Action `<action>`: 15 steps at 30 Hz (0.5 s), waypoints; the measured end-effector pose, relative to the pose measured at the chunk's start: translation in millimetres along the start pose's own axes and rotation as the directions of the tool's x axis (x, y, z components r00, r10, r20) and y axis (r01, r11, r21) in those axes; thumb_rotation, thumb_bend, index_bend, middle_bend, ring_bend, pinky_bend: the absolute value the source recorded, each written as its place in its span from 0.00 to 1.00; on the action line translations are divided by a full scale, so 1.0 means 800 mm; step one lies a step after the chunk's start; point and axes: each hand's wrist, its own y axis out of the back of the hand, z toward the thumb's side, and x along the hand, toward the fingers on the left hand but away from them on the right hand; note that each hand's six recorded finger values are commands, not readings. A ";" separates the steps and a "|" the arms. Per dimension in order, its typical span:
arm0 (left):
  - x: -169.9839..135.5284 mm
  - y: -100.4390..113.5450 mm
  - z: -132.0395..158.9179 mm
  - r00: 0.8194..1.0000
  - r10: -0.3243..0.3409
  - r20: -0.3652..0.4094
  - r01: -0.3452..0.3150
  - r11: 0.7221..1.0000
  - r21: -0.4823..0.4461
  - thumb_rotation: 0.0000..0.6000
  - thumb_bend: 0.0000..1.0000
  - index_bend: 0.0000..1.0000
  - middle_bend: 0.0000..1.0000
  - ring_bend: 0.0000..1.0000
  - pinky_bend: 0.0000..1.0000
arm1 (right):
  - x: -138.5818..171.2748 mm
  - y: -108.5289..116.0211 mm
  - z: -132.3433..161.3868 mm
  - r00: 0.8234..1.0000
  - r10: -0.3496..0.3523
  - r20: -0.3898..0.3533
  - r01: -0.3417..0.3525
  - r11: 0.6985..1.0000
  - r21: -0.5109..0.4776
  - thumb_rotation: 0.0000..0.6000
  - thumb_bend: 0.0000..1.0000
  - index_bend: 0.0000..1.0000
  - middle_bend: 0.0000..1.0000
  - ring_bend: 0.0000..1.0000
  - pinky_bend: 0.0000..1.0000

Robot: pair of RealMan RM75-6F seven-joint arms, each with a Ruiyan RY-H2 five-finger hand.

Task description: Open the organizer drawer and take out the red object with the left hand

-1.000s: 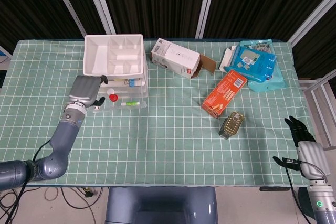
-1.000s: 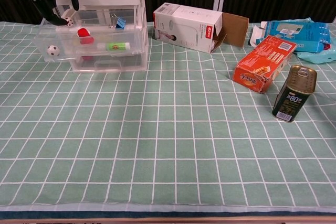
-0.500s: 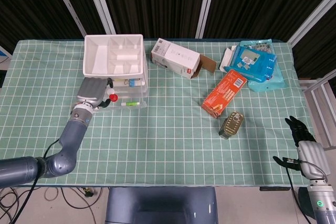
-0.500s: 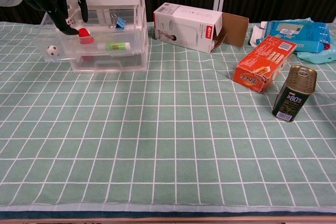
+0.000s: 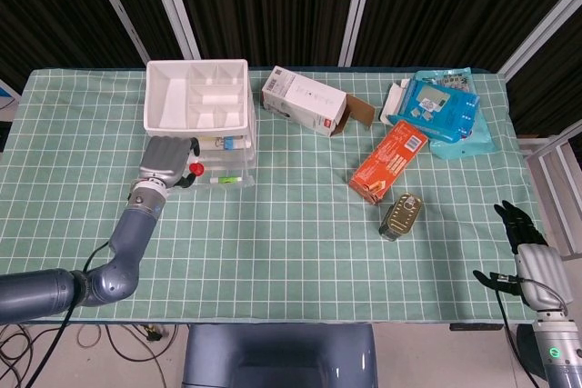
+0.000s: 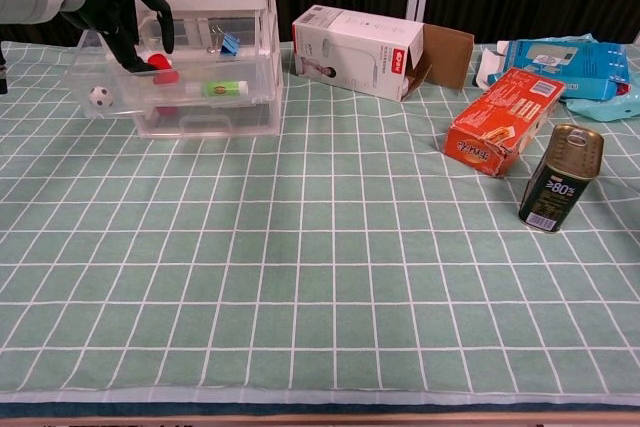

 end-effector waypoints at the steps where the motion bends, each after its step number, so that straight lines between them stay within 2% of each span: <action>1: 0.000 -0.001 0.000 1.000 -0.002 0.000 0.002 1.000 0.000 1.00 0.29 0.42 1.00 1.00 1.00 | 0.000 0.000 0.000 1.000 0.000 0.000 0.000 1.000 0.000 1.00 0.07 0.00 0.00 0.00 0.22; 15: 0.001 -0.006 -0.002 1.000 -0.014 -0.008 0.014 1.000 0.004 1.00 0.35 0.49 1.00 1.00 1.00 | 0.000 0.000 0.000 1.000 0.000 0.003 0.000 1.000 -0.006 1.00 0.07 0.00 0.00 0.00 0.22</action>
